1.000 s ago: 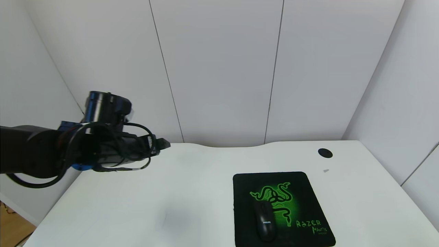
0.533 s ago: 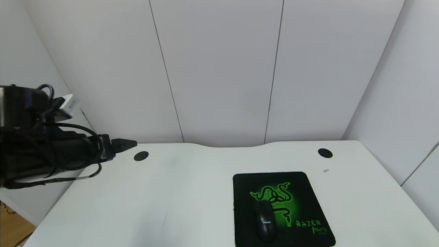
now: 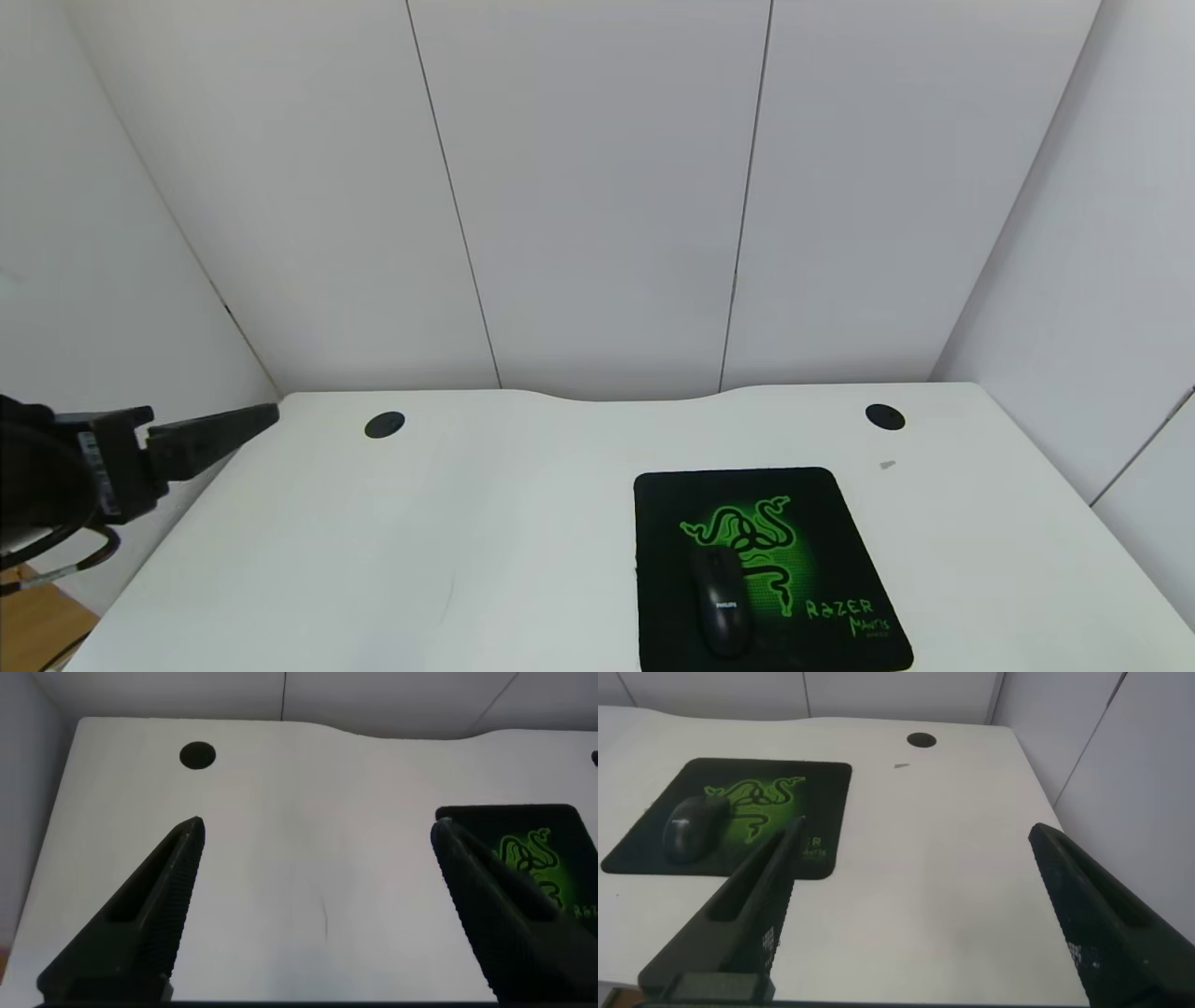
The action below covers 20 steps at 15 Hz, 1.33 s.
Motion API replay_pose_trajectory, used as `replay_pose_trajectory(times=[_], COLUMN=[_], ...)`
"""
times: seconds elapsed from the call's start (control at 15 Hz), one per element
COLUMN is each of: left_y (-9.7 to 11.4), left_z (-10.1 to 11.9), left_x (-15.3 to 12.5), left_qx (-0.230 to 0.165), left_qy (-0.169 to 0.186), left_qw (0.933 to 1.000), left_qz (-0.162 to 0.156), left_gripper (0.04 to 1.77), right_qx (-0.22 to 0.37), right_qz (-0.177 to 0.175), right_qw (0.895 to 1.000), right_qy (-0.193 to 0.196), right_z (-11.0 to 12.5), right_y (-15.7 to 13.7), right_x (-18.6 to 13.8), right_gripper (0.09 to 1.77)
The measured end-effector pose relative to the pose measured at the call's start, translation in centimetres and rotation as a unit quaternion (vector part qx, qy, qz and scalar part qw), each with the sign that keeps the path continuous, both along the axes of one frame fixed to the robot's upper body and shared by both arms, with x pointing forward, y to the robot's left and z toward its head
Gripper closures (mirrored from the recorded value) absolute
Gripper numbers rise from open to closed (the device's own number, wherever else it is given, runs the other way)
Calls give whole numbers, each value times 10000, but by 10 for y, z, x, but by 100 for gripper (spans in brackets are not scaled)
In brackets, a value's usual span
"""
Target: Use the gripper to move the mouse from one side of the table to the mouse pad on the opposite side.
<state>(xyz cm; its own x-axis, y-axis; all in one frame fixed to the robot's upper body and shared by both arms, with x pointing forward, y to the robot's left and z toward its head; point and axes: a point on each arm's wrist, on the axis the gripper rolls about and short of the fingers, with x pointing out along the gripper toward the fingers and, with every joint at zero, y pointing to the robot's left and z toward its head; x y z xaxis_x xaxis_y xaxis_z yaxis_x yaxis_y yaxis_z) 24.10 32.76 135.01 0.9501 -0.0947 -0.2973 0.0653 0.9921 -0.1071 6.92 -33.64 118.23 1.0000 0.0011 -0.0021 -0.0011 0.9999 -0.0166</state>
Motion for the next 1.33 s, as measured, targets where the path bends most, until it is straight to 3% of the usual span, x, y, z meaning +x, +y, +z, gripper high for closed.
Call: replay_pose_trajectory(times=[0.4, 0.67, 1.33], left_y=[2, 3, 5], left_z=[1, -6, -17], left_x=[-73, -113, -169], left_qx=[174, 308, 290], left_qy=[-887, -1290, -2170], left_qw=[9958, 9909, 9753], left_qz=[-168, -223, -304], left_gripper=[9, 9, 9], right_qx=[0, 0, -2], right_qz=[-2, 0, 0], right_qw=[10000, 10000, 10000], right_qy=[0, 0, 0], right_z=[0, 0, 0], right_y=[0, 0, 0], right_x=[0, 0, 0], right_gripper=[15, 15, 15])
